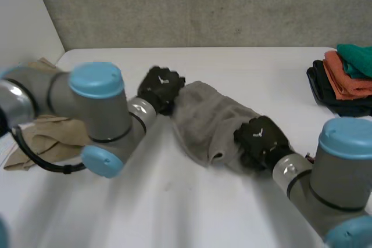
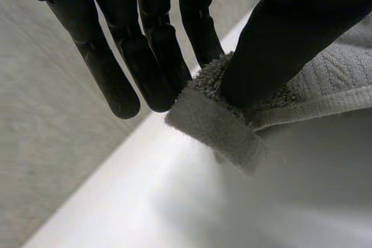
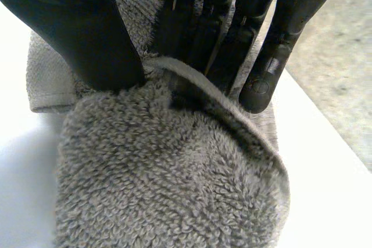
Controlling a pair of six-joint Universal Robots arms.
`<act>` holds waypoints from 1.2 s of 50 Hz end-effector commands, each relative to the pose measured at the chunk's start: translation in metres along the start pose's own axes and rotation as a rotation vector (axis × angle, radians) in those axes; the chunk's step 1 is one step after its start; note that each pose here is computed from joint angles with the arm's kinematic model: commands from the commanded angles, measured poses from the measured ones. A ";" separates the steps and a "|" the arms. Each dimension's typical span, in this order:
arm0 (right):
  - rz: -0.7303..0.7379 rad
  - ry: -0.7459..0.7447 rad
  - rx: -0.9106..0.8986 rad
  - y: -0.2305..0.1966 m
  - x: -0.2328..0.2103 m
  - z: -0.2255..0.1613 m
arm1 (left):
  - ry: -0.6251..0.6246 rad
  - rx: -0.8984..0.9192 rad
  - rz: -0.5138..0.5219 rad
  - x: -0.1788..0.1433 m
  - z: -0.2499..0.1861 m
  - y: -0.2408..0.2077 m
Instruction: Fold the laundry.
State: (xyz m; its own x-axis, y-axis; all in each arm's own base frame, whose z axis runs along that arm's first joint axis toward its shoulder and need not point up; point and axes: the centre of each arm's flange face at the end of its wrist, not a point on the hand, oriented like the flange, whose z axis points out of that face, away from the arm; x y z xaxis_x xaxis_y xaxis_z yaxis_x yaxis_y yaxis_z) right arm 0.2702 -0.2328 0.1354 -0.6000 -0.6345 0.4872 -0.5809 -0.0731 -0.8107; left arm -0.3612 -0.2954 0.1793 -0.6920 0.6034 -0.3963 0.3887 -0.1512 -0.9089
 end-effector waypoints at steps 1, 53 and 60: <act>0.005 0.093 0.031 -0.024 0.042 0.014 | -0.068 0.102 0.004 -0.030 -0.048 -0.063; 0.285 -0.031 -0.182 -0.027 0.074 -0.033 | -0.172 0.033 -0.116 -0.072 -0.088 -0.051; 0.309 -0.116 -0.090 -0.010 0.016 -0.022 | -0.181 0.061 -0.113 -0.074 -0.093 -0.061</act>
State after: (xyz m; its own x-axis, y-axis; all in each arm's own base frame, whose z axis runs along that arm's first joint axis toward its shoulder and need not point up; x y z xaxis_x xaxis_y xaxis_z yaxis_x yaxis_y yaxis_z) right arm 0.2286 -0.2480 0.1972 -0.7315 -0.6431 0.2265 -0.4673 0.2311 -0.8534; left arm -0.2781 -0.2613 0.2675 -0.8260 0.4752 -0.3033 0.2803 -0.1206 -0.9523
